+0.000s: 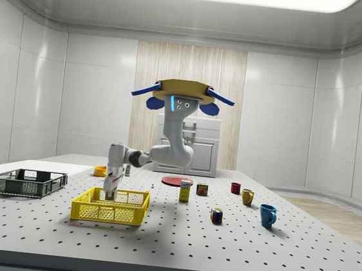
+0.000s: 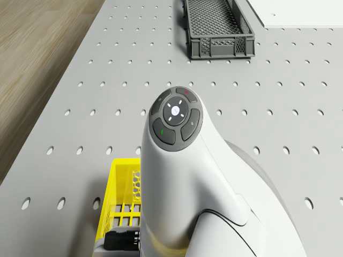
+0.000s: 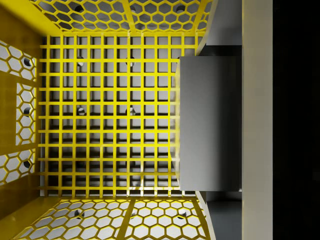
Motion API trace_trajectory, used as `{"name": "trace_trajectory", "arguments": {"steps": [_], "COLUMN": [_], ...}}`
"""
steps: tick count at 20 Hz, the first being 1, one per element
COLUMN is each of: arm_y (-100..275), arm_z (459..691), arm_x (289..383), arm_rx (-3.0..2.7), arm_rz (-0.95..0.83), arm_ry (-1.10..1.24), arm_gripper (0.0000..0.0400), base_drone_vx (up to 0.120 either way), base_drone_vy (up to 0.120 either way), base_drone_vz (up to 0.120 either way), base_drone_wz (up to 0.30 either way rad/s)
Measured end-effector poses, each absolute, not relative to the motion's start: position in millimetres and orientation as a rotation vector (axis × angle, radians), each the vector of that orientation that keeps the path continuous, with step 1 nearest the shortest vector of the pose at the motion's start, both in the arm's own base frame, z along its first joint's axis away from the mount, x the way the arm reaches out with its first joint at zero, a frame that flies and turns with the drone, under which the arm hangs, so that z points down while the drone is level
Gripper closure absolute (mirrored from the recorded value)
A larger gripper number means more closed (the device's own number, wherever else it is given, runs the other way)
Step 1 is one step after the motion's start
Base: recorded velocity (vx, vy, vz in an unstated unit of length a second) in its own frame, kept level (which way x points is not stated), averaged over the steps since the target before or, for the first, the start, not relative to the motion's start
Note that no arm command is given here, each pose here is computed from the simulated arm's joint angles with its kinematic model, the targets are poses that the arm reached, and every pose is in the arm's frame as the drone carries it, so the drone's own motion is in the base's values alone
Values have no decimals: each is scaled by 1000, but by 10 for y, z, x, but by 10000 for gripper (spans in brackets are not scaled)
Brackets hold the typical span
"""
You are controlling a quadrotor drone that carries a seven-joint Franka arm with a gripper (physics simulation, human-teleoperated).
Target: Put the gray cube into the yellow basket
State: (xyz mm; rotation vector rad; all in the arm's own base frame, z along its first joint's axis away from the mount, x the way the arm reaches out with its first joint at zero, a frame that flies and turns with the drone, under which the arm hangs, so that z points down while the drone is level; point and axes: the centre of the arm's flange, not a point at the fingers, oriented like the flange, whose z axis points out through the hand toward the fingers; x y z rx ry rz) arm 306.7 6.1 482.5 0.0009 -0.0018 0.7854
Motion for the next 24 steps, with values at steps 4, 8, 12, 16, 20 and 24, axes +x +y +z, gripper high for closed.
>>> {"name": "trace_trajectory", "arguments": {"steps": [4,8,12,16,20,24], "arm_y": [61,61,61,61,61,61], "arm_z": [4970,5105,5172,5102,4961,4874], "arm_x": [3067,3067,3068,3068,3068,3068], "arm_rx": [1,1,1,1,1,1], "arm_rz": [785,786,786,786,786,786], "arm_ry": [-2,-2,-2,-2,-2,-2], "arm_gripper": [149,149,71,26,10,4], "base_drone_vx": [0,0,0,0,0,0], "base_drone_vy": [0,0,0,0,0,0], "base_drone_vz": [0,0,0,0,0,0], "base_drone_wz": [0,0,0,0,0,0]}}
